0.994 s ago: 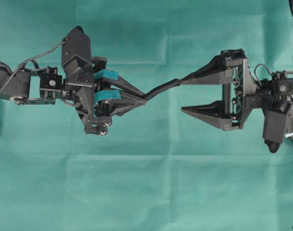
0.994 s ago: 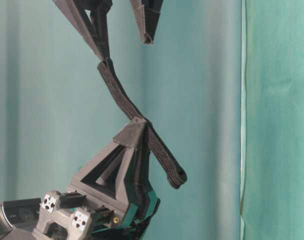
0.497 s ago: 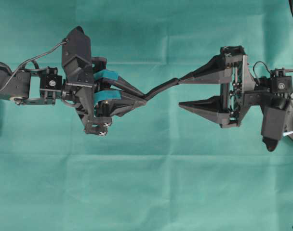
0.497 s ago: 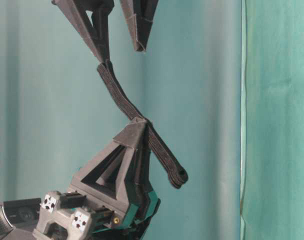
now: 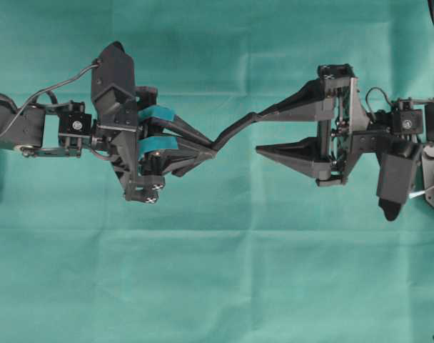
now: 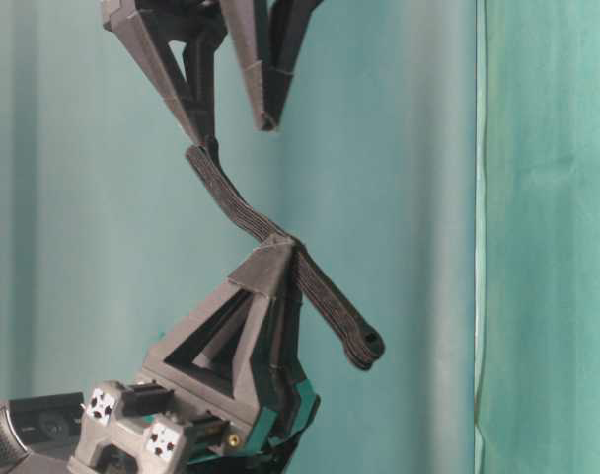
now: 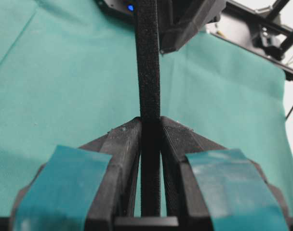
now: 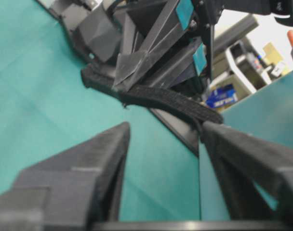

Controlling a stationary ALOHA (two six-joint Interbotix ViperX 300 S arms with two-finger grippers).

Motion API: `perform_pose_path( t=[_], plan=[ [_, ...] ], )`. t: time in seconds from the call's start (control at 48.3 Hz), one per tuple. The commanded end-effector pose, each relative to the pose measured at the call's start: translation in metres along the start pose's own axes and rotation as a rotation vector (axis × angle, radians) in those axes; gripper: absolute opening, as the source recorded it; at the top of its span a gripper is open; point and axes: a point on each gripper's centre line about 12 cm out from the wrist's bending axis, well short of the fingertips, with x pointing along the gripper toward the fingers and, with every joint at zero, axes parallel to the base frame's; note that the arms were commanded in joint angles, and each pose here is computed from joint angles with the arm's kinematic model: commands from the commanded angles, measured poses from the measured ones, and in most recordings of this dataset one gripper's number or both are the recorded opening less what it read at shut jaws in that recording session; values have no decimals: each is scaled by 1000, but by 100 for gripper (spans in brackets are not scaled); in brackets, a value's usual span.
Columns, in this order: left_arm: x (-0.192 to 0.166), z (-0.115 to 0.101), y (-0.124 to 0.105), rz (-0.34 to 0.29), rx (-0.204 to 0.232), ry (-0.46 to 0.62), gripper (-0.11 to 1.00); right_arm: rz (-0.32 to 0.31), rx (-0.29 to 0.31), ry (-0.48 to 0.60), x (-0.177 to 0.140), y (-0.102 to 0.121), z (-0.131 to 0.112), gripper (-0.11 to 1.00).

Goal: Peel off the Velcro with your right arm.
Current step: 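Close the right gripper on the outer Velcro layer, then pull the right gripper away from the left to start peeling layers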

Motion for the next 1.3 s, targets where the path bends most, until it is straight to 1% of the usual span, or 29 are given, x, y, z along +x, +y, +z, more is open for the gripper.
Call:
perform_pose_path(
  t=[0.0,0.145,0.248,0.6,0.828,0.973,1.284],
  plan=[
    [-4,11,-6,-18,-3,-37,10,-29,-3,-46,3,-9,11,19],
    [-4,11,-6,-19,-2,-37,10,-39,-2,-53,2,-10,10,4],
    [-4,11,-7,-21,-2,-36,10,-47,-2,-53,2,-12,9,-1],
    [-4,10,-7,-22,-2,-36,10,-59,2,-49,9,-14,1,-5],
    [-4,9,-8,-24,-1,-33,10,-65,2,-60,10,-14,1,-5],
    [-4,9,-8,-24,-1,-33,10,-65,3,-56,9,-14,0,-9],
    [-4,9,-8,-24,-1,-32,10,-63,3,-54,9,-13,-1,-9]
  ],
)
